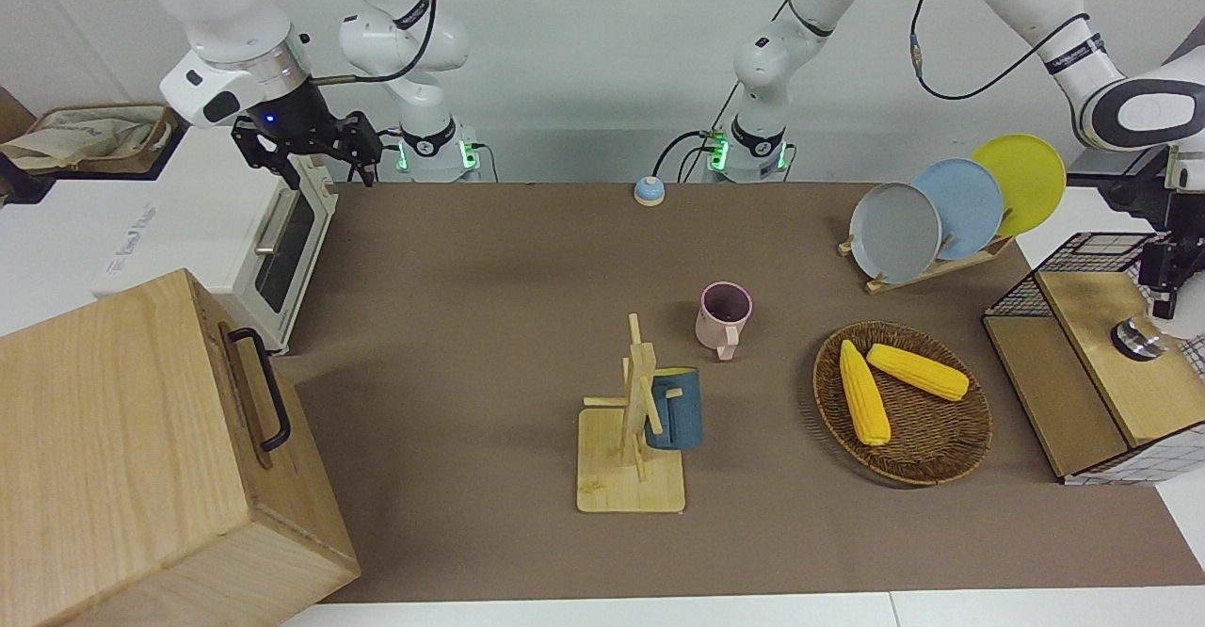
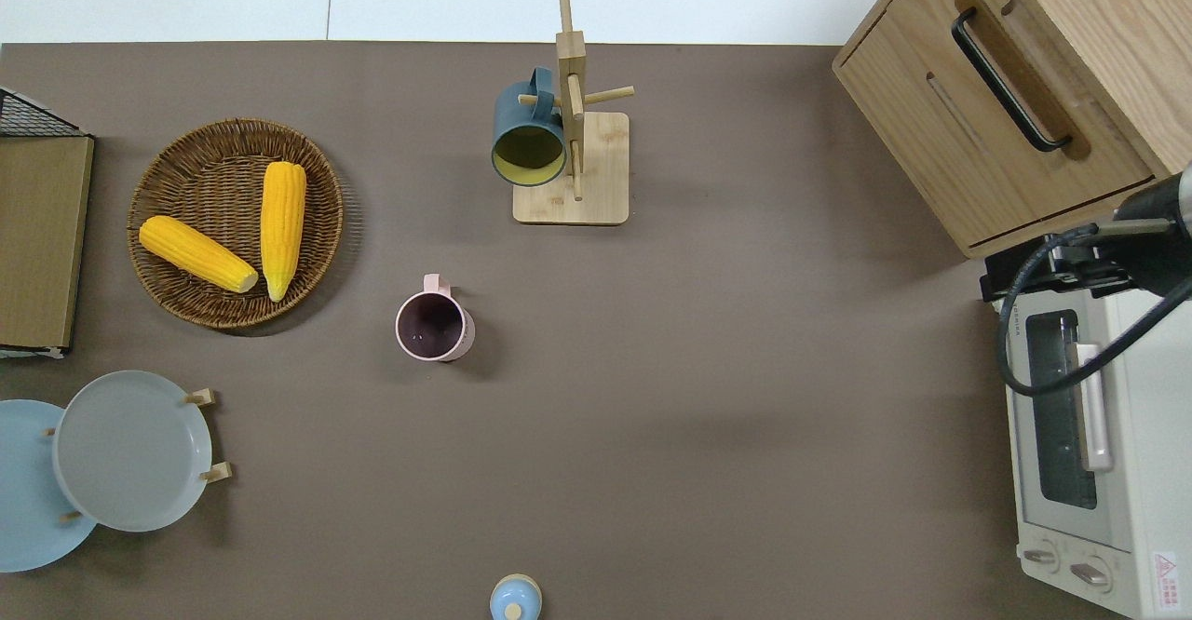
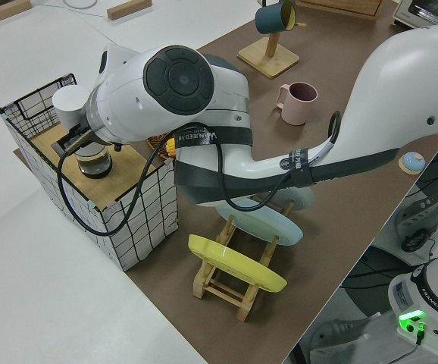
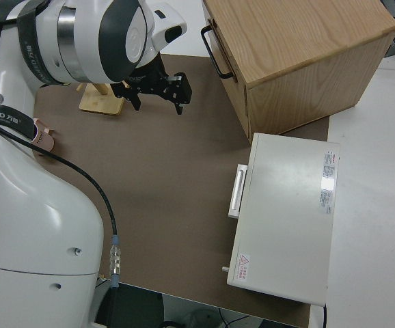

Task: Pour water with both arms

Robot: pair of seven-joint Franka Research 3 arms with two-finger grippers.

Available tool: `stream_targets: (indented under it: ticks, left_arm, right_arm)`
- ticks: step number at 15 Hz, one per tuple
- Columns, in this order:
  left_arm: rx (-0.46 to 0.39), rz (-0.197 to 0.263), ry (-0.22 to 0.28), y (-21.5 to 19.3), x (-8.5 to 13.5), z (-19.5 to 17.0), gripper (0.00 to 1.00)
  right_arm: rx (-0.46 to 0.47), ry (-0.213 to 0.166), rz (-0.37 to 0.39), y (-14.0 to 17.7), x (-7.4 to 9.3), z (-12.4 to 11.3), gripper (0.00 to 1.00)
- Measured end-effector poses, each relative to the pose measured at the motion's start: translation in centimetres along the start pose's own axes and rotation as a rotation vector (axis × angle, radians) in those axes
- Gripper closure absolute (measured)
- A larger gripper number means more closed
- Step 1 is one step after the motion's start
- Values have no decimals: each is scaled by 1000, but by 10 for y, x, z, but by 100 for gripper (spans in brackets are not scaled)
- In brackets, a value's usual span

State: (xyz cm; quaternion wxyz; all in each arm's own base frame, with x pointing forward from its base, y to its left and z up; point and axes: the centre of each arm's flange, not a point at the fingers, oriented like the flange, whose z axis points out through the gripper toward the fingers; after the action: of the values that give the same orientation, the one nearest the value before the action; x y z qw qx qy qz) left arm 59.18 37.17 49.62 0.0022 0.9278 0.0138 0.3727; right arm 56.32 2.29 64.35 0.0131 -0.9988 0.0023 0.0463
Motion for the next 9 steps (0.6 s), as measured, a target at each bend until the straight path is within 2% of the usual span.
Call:
stream_targets:
  ticks: [1,6,9]
  left_arm:
    - [1,0,3,0,1,-1,2]
    - [-3,0,3,-2,3,-4,0]
    - [-47,-25,-57,-3,3,-9,0]
  right_arm:
    - [0,0,0,0,0,0,0]
    - [0,0,0,0,0,0,0]
    - [0,0,0,0,0,0,0]
